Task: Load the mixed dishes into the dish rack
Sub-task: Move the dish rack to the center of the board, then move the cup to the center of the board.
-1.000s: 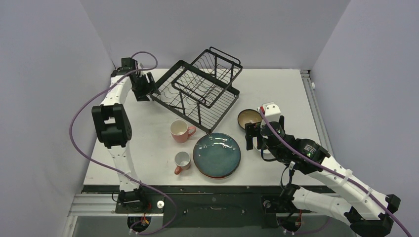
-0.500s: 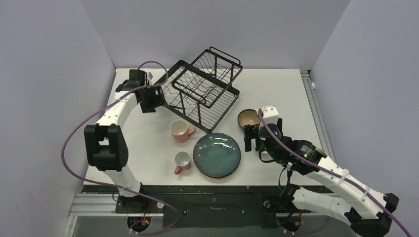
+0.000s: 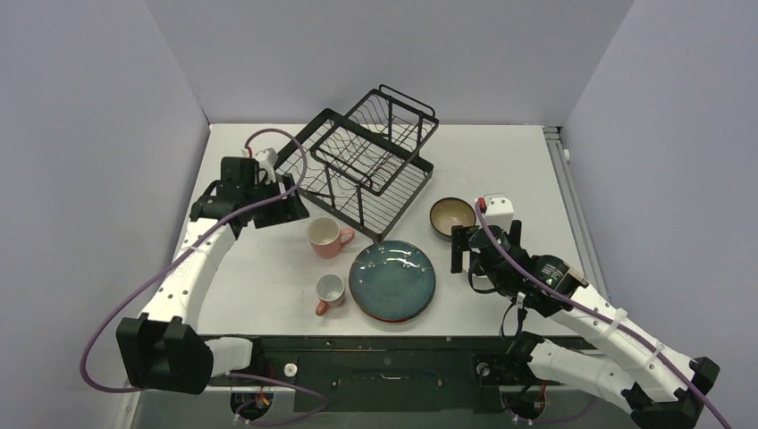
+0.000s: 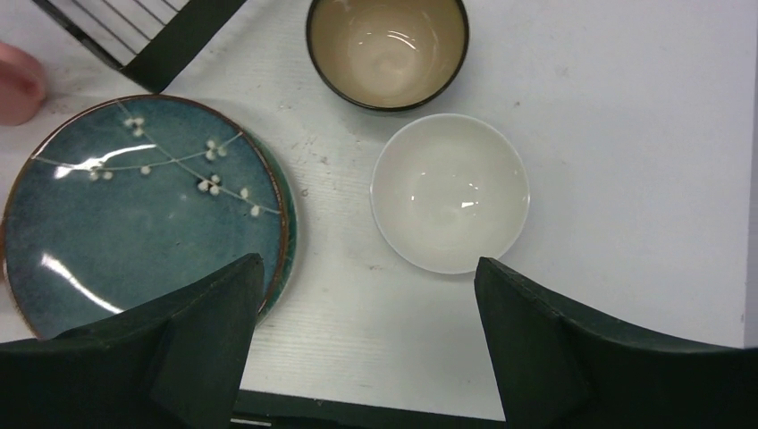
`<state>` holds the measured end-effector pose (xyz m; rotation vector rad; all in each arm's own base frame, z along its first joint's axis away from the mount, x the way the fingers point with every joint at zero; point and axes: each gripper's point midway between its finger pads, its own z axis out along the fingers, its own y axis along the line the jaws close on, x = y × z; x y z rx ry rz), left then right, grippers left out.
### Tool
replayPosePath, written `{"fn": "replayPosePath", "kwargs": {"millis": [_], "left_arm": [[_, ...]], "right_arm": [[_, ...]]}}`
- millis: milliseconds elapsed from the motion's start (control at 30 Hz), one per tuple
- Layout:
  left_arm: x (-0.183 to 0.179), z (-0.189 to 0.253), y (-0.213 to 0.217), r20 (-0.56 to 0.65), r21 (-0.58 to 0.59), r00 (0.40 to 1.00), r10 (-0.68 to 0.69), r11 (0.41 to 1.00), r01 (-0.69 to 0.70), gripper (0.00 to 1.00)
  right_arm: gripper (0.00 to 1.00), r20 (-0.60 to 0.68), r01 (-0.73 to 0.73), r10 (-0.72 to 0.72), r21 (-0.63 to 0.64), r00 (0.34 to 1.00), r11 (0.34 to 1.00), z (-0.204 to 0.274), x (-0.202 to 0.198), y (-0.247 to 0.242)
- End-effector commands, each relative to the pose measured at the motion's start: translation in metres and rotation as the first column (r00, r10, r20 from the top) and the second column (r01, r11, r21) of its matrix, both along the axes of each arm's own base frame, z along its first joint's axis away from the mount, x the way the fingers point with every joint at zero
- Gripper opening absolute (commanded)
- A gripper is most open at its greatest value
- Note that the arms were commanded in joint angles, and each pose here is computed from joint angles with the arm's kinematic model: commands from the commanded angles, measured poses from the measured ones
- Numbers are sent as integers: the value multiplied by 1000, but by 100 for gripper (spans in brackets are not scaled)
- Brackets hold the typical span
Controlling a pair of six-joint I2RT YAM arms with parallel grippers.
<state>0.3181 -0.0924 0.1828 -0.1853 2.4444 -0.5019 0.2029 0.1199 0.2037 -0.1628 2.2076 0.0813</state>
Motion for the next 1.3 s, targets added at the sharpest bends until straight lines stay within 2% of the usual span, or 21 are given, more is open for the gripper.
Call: {"fn": "replayPosePath", "kwargs": {"millis": [0, 300, 500, 600, 733, 933, 1267], "left_arm": [[-23, 18, -25, 77, -35, 987, -139, 989, 142, 67], [-63, 36, -69, 189, -81, 933, -307, 942, 326, 68], [-83, 55, -105, 313, -168, 857, -410, 864, 475, 70], [-96, 57, -123, 342, -217, 820, -459, 811, 544, 71], [-107, 60, -134, 363, -222, 788, -498, 775, 592, 71], [-117, 53, -134, 362, -224, 780, -511, 765, 604, 72], [-126, 48, -130, 361, -219, 777, -515, 763, 608, 73]], "right_arm": [[83, -17, 96, -96, 6, 995, 995, -10, 7, -18], [83, -57, 287, -289, -42, 956, 957, -33, 10, -58], [82, -118, 426, -421, 12, 899, 905, -44, 11, -79], [81, -160, 482, -473, 23, 866, 876, -55, 10, -89], [80, -190, 549, -534, 33, 824, 835, -62, 11, -97], [78, -243, 593, -576, -2, 781, 805, -81, 15, -101], [75, -289, 608, -584, -7, 758, 794, -104, 18, -100]]}}
